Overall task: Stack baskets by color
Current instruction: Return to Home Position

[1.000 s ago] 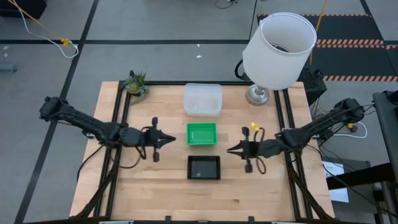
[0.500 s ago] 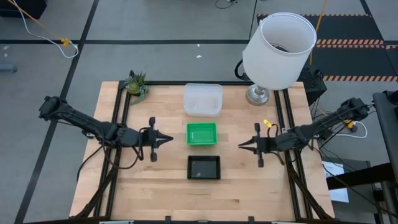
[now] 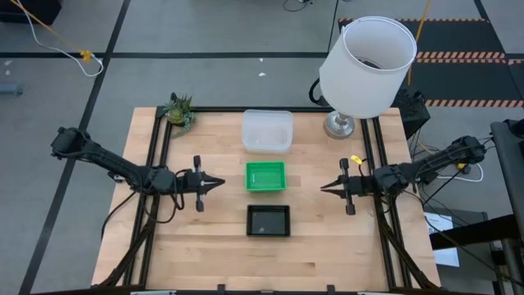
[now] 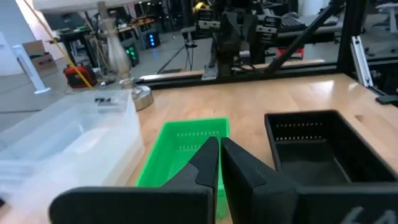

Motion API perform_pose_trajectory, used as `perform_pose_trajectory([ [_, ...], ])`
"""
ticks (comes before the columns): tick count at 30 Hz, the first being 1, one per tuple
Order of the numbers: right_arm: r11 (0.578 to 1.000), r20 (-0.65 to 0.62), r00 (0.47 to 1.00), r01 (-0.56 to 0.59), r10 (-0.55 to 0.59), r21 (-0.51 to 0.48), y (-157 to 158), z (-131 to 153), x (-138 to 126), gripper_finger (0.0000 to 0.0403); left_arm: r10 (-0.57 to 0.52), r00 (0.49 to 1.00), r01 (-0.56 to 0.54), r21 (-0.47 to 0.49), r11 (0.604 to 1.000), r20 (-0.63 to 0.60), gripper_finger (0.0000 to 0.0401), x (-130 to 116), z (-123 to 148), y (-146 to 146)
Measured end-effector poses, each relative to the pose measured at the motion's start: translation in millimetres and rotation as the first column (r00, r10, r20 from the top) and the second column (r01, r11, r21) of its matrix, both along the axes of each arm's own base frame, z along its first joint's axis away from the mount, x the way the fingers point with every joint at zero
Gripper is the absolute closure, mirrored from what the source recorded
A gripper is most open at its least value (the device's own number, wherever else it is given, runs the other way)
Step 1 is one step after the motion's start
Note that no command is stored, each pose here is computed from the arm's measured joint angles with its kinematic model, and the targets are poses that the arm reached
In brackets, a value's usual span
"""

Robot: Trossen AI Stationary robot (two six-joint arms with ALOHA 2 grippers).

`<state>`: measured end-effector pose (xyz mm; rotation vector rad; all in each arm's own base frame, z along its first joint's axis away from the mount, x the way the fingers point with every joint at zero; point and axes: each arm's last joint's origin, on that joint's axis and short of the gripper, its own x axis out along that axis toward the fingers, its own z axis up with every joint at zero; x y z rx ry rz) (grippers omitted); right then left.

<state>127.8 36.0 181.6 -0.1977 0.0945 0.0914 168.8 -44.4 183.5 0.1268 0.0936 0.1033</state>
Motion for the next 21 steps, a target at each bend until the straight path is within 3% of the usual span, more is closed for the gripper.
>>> perform_pose_trajectory([
  [13, 1.0, -0.015, 1.0, 0.015, -0.015, 0.006, -5, -18, -6, 0.0383, 0.029, 0.999, -0.029, -0.012, 0.999, -0.027, 0.038, -1, -6, 3],
  [21, 1.0, 0.005, 1.0, 0.015, -0.015, 0.016, -5, -20, -7, 0.0383, -0.048, 0.998, 0.048, -0.008, 0.999, -0.046, 0.0393, -5, -14, 2],
])
